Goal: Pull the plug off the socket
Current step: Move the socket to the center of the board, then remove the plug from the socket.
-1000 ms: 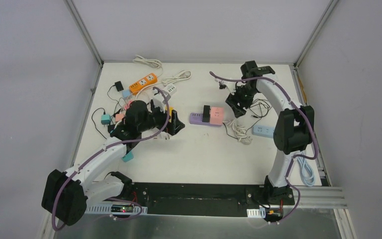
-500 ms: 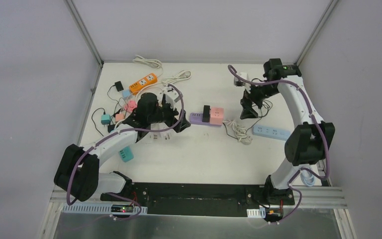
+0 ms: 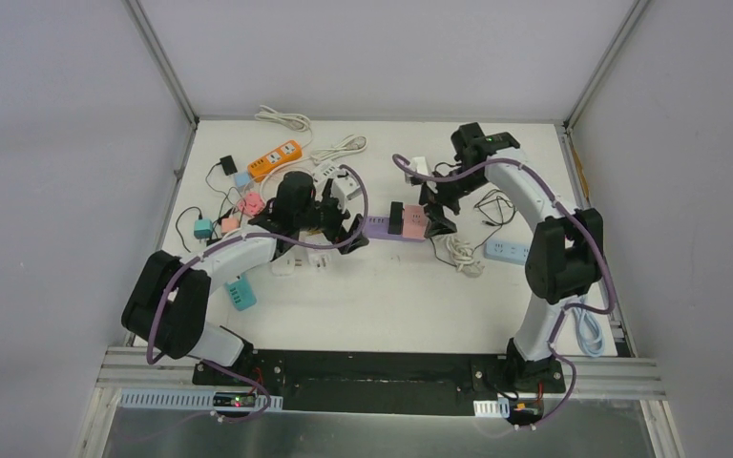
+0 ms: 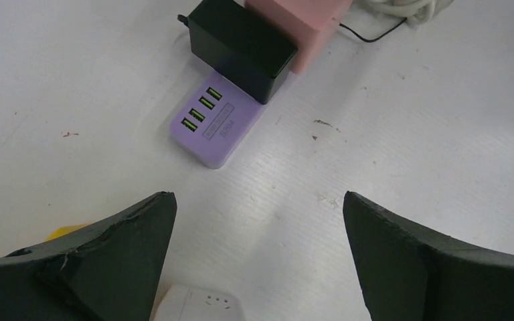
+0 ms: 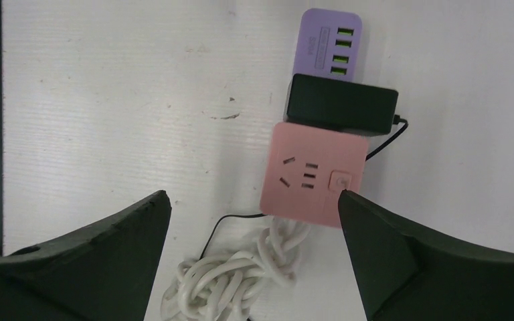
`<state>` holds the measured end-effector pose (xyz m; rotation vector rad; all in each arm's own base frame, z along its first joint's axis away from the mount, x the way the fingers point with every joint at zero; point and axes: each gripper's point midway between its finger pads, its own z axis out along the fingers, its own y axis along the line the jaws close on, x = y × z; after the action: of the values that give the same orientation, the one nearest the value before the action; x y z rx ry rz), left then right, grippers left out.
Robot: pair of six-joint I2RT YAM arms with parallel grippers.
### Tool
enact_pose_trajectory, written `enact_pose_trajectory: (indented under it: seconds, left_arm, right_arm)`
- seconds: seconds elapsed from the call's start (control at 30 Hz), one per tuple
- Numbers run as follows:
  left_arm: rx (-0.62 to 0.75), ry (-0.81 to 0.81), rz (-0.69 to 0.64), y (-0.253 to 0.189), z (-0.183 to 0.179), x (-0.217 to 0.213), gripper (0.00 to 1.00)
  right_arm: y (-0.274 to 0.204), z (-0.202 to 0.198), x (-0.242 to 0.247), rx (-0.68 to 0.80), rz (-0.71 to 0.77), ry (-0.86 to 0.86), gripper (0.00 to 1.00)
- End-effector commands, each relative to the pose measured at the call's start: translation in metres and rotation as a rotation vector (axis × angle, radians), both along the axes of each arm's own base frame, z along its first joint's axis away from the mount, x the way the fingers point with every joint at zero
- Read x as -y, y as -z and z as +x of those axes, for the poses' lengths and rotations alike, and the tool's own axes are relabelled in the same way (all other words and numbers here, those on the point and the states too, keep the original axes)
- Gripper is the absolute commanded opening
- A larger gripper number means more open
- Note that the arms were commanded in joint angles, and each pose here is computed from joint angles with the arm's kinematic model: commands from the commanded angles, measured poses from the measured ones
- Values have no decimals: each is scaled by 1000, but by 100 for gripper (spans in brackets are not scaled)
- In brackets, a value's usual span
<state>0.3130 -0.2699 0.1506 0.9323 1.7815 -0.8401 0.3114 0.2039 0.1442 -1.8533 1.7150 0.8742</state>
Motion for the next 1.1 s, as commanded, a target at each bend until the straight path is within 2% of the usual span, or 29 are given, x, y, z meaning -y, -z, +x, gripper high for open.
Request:
enact_pose_trajectory:
  seconds: [0.0,0.1,0.27,0.5,0.7,0.83,1.0,1.07]
  left_arm:
    - [127,97,-2,4,-4,8,99]
    - [173,110,-13,-3,-8,6,99]
    - [193,139,88,6,-14,-6,99]
    - [190,146,101,12,-23,-13,99]
    - [174,129,42,10,-19,-6,99]
    - [117,57,-52,0,-9,-1,99]
    - [-9,-25,-150,-10,-1,4,99]
    - [-13,-39,-210,-18,-3,6,99]
  right_arm:
    - [-3,33,-23,147,-28,37,100]
    - [2,49,-37,148,-50,105,100]
    - [28,48,-46,149,-145,129,100]
    - [51,49,-39,165,-235,148,99]
    - [69,41,-29,145,-285,105,90]
    - [69,35,-28,139,-278,89,71]
    - [64,31,-30,132,-238,86,27]
    - [59,29,-30,128,-217,87,17]
